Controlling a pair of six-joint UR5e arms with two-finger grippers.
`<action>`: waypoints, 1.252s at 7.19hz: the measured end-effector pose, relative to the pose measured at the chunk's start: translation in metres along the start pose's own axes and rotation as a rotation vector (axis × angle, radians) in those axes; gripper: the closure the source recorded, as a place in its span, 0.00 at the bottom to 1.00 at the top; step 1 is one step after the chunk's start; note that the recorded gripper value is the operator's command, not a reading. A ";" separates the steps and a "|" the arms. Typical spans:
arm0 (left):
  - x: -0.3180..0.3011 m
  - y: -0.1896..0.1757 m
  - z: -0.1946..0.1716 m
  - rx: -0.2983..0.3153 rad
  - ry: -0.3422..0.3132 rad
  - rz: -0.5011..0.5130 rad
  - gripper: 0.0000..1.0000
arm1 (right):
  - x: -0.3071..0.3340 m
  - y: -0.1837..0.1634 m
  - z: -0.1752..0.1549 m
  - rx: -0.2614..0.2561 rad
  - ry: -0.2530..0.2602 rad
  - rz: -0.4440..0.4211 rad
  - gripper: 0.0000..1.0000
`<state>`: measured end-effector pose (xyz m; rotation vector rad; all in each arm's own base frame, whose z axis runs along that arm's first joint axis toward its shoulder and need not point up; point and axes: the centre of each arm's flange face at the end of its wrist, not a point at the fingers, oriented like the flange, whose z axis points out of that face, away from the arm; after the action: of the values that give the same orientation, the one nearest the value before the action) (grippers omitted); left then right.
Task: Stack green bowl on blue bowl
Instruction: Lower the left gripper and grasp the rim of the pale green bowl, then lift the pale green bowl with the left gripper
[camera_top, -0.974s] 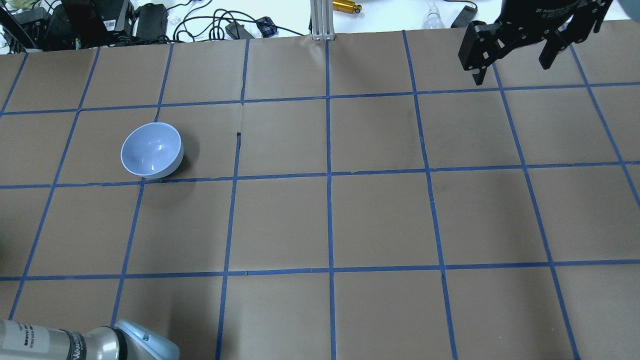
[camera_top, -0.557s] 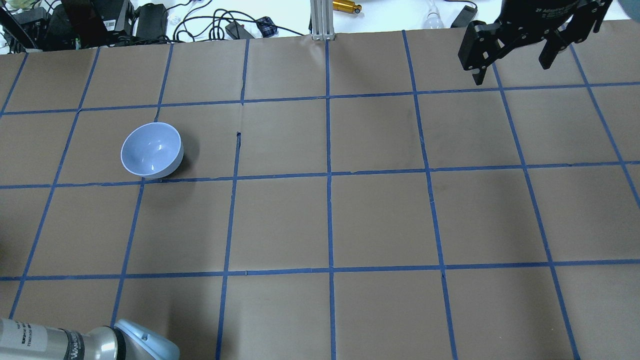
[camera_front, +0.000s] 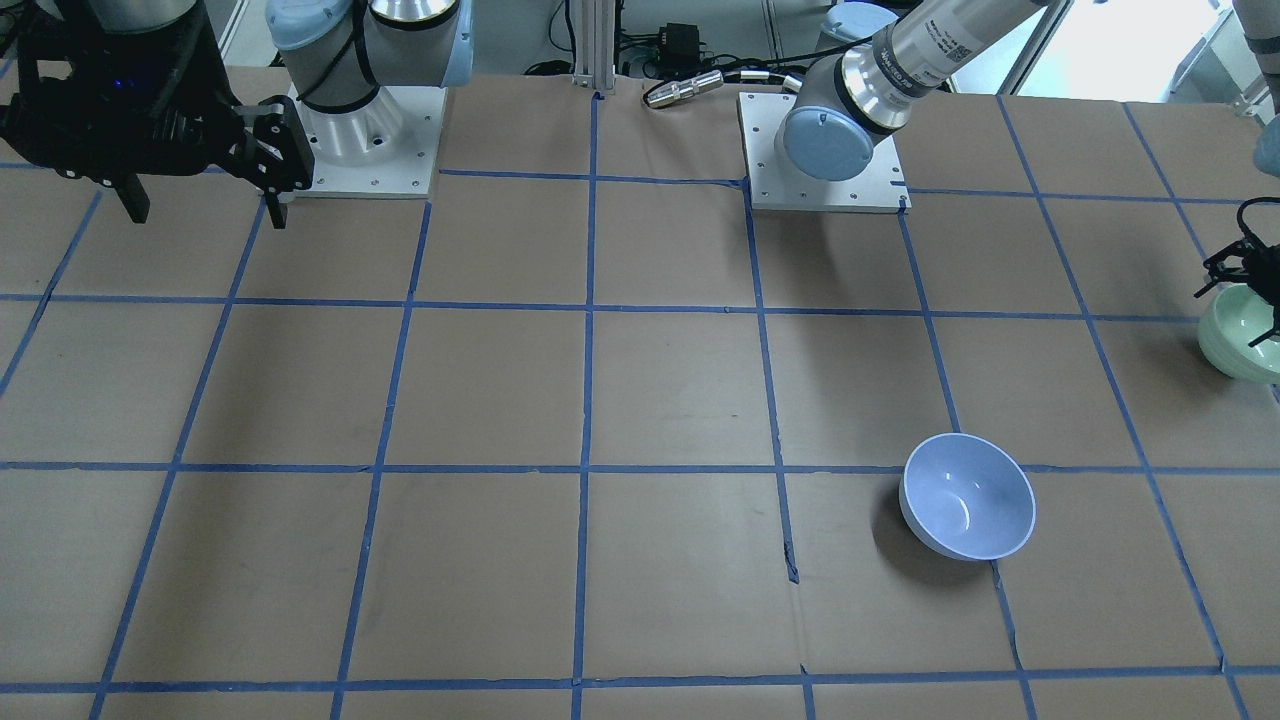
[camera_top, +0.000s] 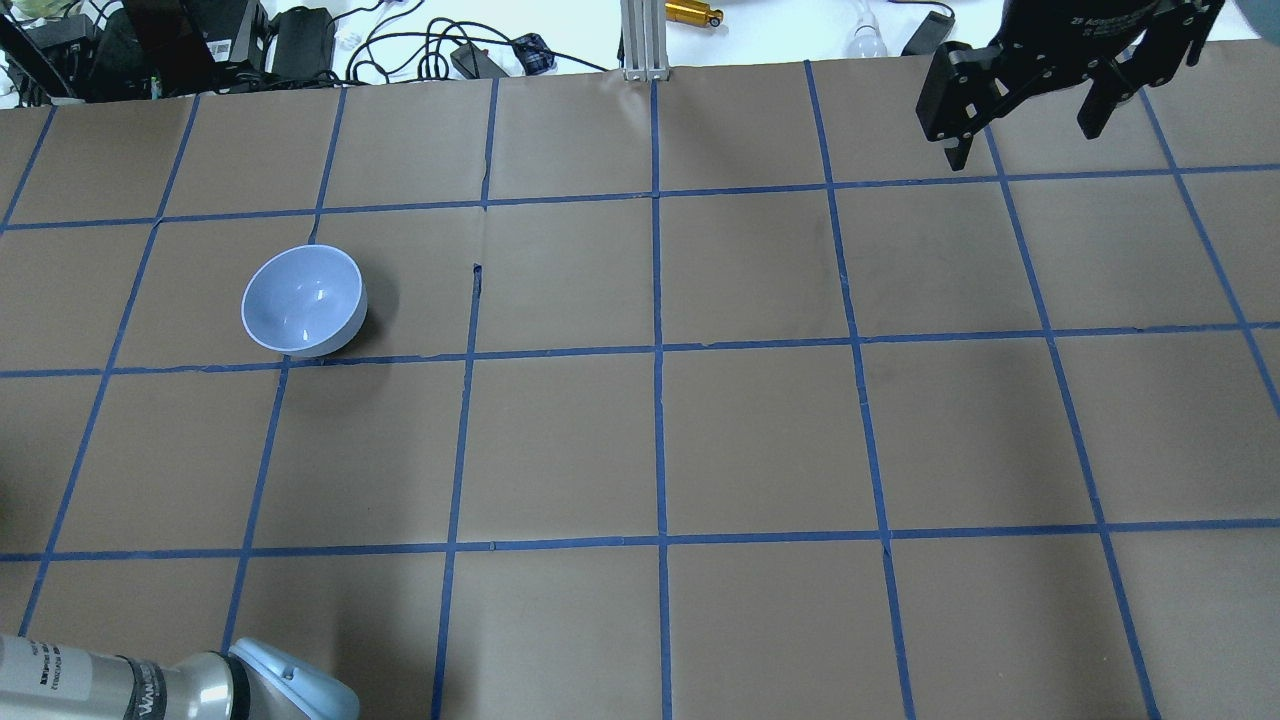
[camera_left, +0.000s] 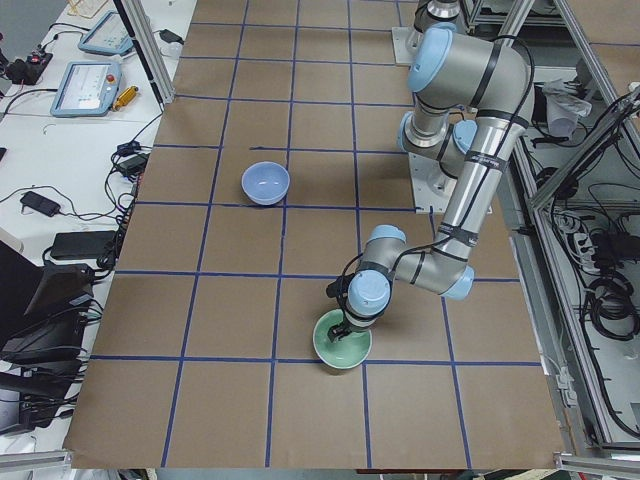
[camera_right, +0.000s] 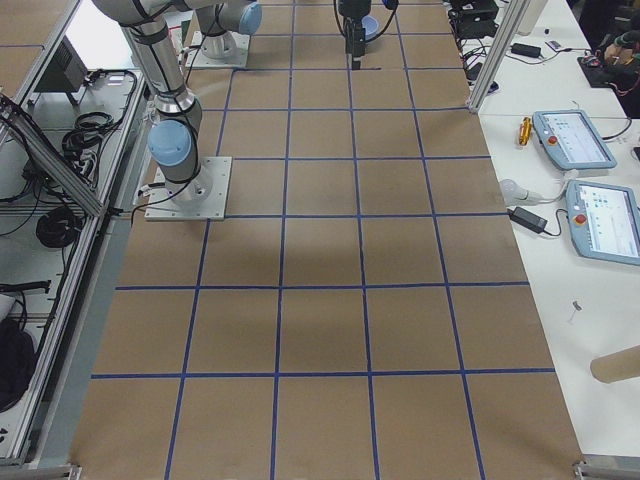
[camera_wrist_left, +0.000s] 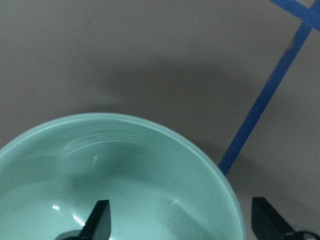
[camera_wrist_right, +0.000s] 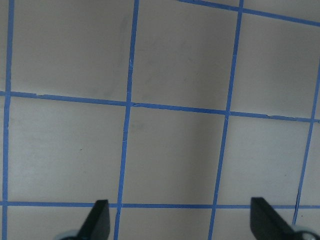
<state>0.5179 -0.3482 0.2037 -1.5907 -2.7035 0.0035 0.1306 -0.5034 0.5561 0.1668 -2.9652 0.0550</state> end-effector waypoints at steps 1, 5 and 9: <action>-0.001 0.002 0.001 -0.011 -0.006 0.003 0.81 | 0.000 0.000 0.000 0.000 0.000 0.001 0.00; -0.002 0.003 0.001 -0.028 -0.012 0.006 1.00 | 0.000 0.000 0.000 0.000 0.000 0.000 0.00; 0.000 0.003 -0.005 -0.038 -0.007 0.008 1.00 | 0.000 0.000 0.000 0.000 0.000 0.001 0.00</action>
<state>0.5205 -0.3466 0.2088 -1.6149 -2.7187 -0.0427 0.1302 -0.5034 0.5561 0.1658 -2.9653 0.0549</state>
